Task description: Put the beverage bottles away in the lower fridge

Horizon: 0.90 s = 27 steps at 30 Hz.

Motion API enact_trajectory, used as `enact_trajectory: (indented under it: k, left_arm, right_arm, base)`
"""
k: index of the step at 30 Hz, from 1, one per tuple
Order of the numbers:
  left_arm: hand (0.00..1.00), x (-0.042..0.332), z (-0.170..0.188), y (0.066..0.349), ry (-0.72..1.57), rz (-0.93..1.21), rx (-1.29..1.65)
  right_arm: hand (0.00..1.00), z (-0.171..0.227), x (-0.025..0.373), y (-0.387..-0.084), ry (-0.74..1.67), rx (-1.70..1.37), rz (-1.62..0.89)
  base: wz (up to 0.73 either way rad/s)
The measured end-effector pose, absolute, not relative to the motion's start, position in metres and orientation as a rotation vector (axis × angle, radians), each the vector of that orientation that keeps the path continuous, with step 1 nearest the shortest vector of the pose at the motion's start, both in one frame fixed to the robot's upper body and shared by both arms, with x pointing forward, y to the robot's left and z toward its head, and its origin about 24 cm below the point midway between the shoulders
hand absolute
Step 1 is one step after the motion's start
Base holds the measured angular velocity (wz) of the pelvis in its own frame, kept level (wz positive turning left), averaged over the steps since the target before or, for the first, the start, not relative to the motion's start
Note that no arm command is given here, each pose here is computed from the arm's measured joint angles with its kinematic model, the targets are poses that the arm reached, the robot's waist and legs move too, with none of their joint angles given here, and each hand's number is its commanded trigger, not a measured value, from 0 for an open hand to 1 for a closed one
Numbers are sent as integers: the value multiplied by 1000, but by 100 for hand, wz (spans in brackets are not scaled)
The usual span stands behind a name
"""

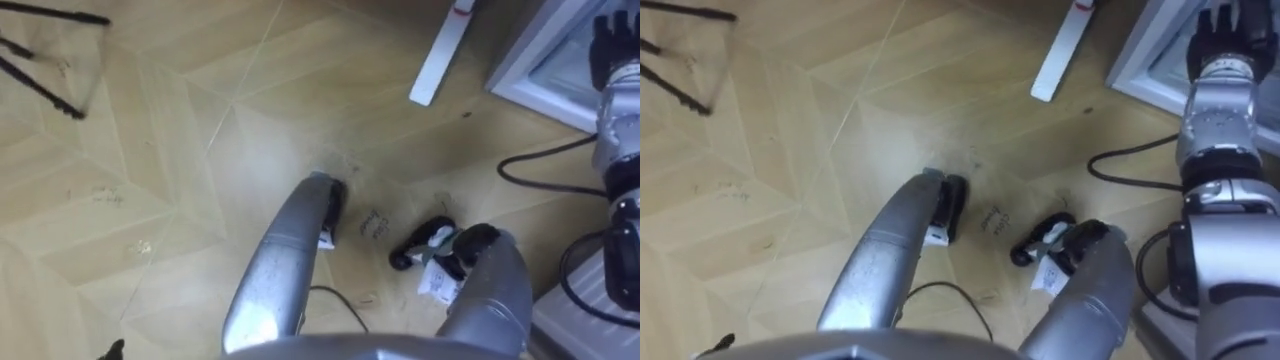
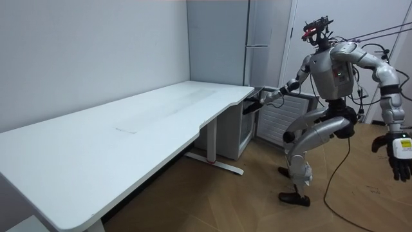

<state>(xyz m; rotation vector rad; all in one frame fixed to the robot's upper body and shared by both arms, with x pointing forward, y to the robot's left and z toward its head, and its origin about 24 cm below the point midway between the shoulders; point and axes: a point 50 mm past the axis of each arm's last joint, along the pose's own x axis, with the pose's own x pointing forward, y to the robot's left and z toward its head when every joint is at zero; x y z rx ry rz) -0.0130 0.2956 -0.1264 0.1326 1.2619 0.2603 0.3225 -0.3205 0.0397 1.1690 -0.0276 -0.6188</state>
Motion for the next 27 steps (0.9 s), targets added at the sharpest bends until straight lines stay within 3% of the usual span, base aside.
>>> enact_trajectory:
  k: [9,14,19,27]
  left_arm:
    - [0,4,-127,295,1217,279,103]
    - [0,38,-129,291,1131,291,81]
    - [0,51,-136,286,1127,323,48]
    - [0,27,-147,280,1202,434,-30]
  right_arm:
    - [0,-3,293,-324,113,1141,-611]
    - [0,-27,271,-324,240,1082,-639]
    - [0,-51,254,-310,366,1086,-634]
    - [0,-93,188,-315,429,1129,-774]
  base:
    - [-2]
    - [-7]
    - [-17]
    - [-13]
